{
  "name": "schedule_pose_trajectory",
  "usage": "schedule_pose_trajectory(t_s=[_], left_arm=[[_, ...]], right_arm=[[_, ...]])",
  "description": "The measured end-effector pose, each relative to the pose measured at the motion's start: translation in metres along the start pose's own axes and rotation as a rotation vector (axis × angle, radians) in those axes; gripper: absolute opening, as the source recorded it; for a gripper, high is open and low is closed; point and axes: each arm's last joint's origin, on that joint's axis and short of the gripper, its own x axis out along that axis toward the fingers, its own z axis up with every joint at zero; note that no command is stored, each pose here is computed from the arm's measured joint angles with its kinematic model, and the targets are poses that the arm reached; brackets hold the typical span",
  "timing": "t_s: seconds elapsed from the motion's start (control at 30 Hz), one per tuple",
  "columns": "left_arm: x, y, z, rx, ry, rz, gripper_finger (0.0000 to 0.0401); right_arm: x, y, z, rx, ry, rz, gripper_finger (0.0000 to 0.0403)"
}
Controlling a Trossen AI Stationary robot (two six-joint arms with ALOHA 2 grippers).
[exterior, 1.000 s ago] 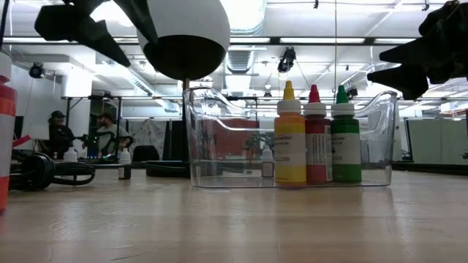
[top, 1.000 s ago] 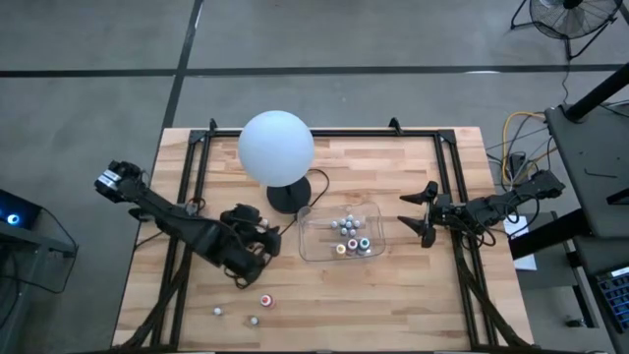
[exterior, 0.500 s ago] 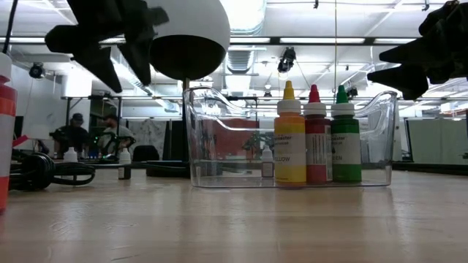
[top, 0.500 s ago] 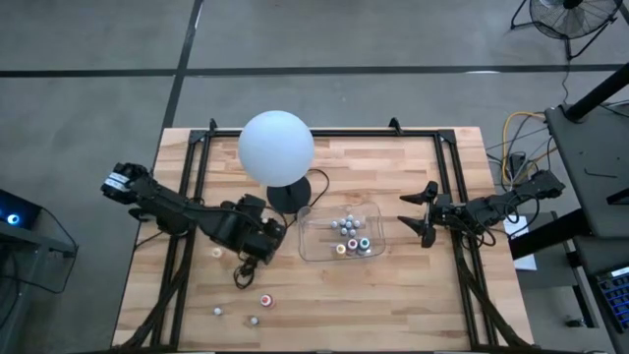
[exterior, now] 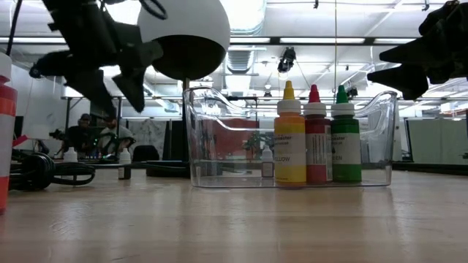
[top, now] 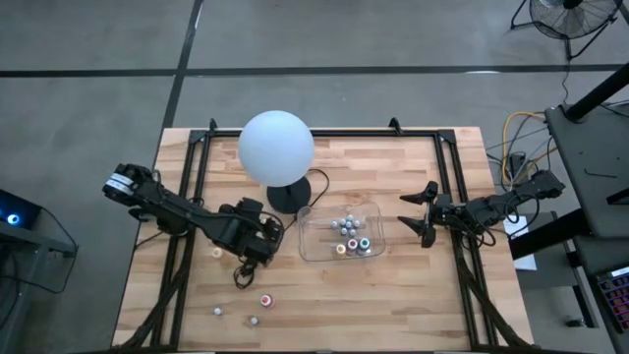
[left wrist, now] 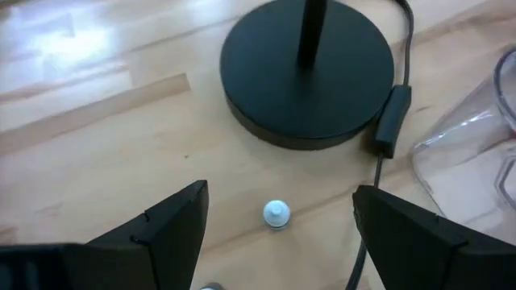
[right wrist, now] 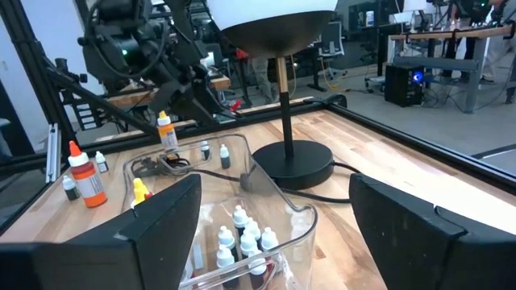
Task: Pick & Place food coloring
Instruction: Put the small blue food coloring bottle into the transparent bin
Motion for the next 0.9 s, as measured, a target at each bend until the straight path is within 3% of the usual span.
schedule_pose_trajectory(t_s=[0.3, 0.5, 0.9], left_arm=[[0.024, 0.006, -0.01, -0.024, 0.111, -0.004, 0.0279], [0.034, 0.007, 0.0, 0.008, 0.143, 0.016, 0.0279], [0.053, 0.007, -0.006, -0.01, 0.252, -0.064, 0.0279]], right_arm=[[0.0, 0.0, 0.0, 0.0, 0.0, 0.0, 0.0301], [0.0, 0.0, 0.0, 0.0, 0.0, 0.0, 0.0308], [0.0, 0.0, 0.0, 0.0, 0.0, -0.001, 0.0303]])
